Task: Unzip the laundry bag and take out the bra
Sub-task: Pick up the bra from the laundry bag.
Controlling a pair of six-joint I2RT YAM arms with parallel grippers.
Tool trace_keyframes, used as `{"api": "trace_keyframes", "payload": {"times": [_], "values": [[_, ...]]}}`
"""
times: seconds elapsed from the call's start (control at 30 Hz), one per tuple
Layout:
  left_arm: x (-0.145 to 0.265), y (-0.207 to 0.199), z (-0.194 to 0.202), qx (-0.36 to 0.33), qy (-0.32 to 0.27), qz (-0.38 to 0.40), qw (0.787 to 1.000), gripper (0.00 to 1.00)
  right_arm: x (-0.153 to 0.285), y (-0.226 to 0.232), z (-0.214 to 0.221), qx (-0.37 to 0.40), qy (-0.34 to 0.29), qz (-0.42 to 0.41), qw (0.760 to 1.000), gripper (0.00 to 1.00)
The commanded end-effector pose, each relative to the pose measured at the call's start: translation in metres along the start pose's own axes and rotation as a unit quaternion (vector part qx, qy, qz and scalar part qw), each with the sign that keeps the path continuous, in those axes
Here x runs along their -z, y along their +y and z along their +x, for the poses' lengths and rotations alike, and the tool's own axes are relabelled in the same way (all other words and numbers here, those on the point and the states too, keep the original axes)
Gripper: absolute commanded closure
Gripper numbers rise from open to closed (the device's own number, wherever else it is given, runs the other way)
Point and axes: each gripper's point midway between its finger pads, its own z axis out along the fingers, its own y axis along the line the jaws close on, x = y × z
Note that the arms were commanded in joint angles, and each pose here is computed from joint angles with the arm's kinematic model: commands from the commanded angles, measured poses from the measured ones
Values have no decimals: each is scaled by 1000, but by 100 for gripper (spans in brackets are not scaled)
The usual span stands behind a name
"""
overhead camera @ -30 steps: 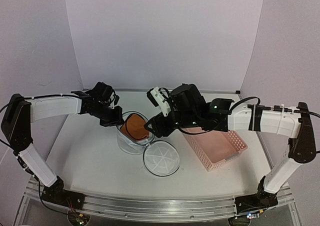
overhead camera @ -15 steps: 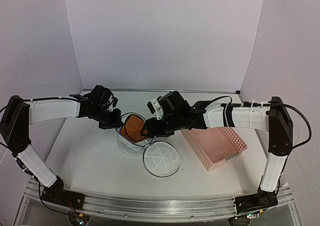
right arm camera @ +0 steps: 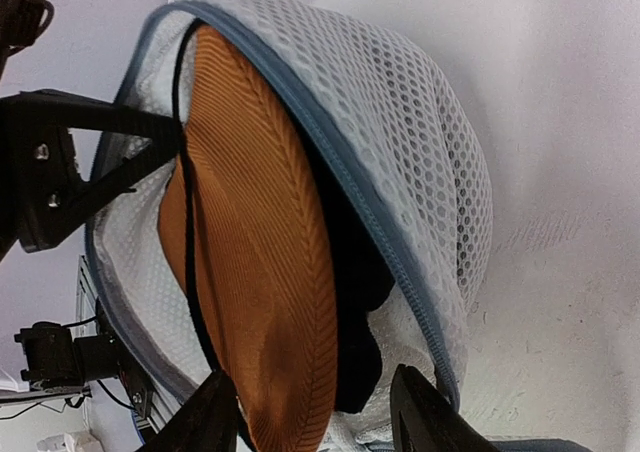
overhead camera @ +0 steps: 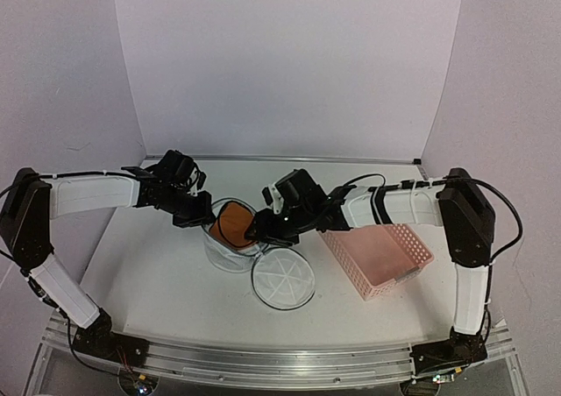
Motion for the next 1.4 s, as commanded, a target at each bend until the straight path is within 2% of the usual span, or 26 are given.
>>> {"api": "trace_keyframes", "payload": {"times": [0.0,0.47,0.57,0.6,0.73,0.8,1.37], "values": [[12,-12,-8,-14,-21,22,999,100,0,29,-23,-6,-24,-50,998,49],[6,-13,-3,-19,-12,26,999,100,-28,42,-33,-20,-12,-80,997,50],[4,-14,-2,-20,-9,27,999,100,-32,45,-34,-22,-9,-88,996,56],[5,-15,-2,-21,-9,27,999,100,-33,45,-34,-22,-8,-90,996,60],[5,-15,-3,-22,-12,26,999,100,-31,48,-34,-21,-10,-98,995,89],[6,-14,-3,-22,-14,25,999,100,-27,47,-34,-21,-13,-96,995,100],[9,-9,-9,-18,-30,8,999,100,52,62,-45,16,-78,-121,990,100]]}}
